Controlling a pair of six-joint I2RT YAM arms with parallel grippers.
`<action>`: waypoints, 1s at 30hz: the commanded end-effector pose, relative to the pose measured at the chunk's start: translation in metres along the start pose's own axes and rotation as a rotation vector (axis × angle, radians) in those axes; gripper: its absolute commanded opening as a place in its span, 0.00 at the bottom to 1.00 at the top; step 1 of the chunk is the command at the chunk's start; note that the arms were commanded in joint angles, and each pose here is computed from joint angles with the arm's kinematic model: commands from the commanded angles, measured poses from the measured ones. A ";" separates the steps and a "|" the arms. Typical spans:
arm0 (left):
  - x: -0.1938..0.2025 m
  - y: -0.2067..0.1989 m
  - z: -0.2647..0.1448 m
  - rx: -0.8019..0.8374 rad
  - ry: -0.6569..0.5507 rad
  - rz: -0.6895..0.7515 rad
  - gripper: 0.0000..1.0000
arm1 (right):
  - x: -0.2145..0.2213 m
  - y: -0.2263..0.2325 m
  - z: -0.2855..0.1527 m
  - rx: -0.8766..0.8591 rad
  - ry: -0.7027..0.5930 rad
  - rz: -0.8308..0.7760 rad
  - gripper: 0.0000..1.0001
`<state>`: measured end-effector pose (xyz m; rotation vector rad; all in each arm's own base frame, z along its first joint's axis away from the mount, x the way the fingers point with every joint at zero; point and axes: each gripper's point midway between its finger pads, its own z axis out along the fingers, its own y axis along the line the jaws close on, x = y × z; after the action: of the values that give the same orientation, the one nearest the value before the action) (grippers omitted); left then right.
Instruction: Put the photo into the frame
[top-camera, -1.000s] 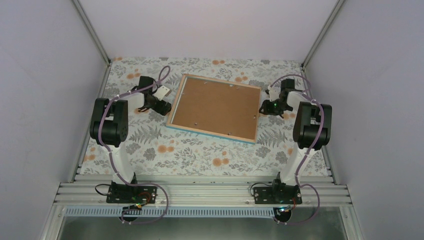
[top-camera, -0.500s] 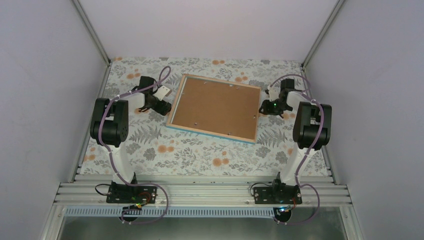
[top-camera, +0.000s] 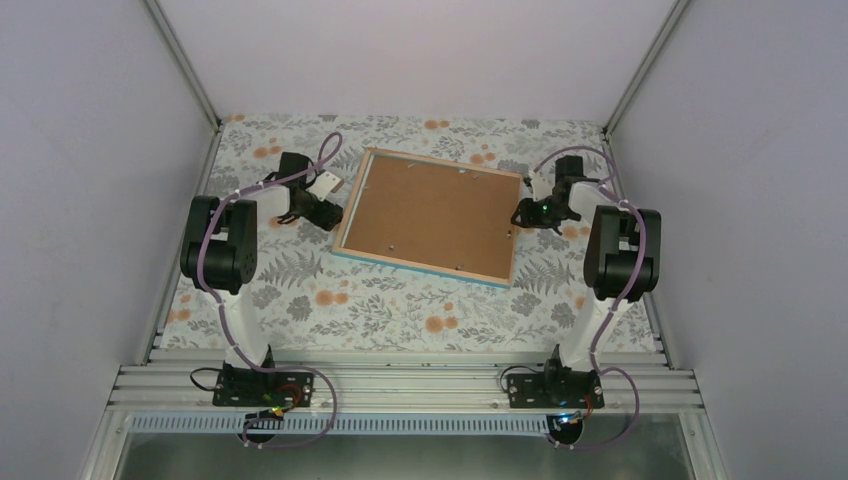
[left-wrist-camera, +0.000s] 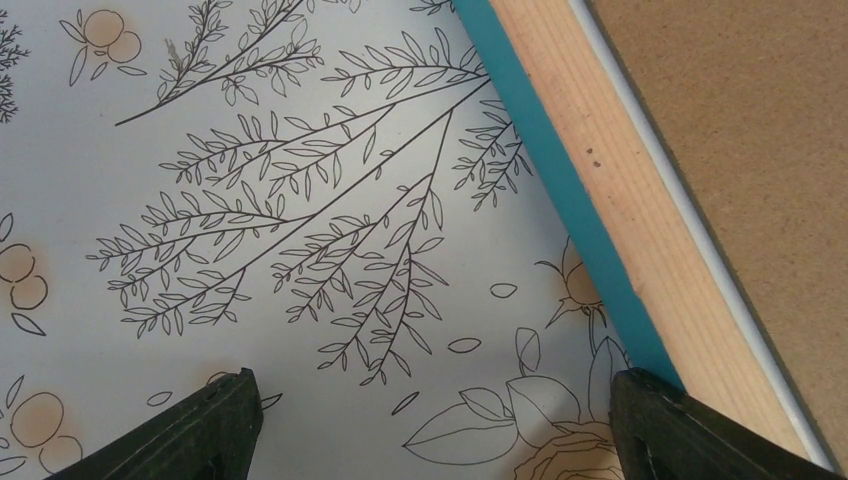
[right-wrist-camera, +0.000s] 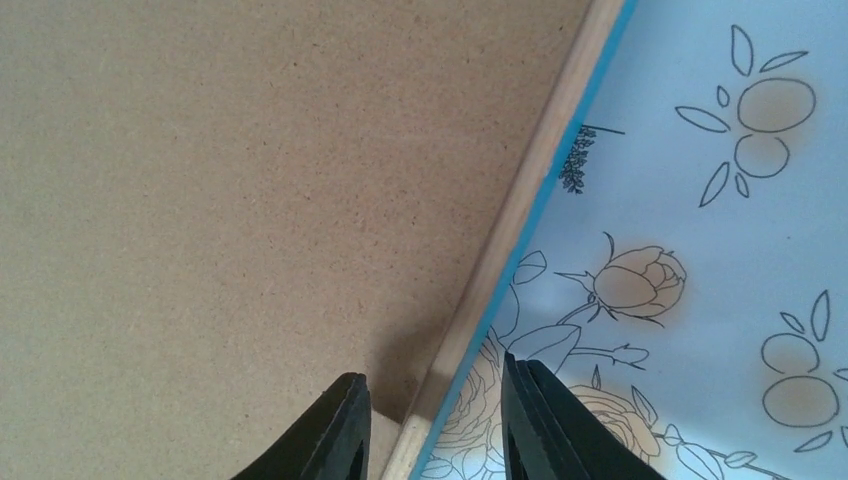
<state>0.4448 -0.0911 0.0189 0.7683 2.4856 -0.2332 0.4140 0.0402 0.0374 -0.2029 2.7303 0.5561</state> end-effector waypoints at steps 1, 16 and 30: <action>0.025 -0.021 0.018 0.078 0.080 -0.031 0.87 | -0.003 0.001 -0.004 0.016 -0.021 0.002 0.33; 0.025 -0.022 0.019 0.078 0.084 -0.026 0.85 | 0.004 -0.010 -0.005 0.078 -0.010 0.002 0.27; 0.023 -0.023 0.020 0.077 0.084 -0.027 0.84 | 0.002 -0.006 -0.011 0.034 -0.041 0.013 0.24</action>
<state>0.4477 -0.0942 0.0188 0.7681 2.4776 -0.2348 0.4104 0.0306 0.0434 -0.1718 2.7125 0.5047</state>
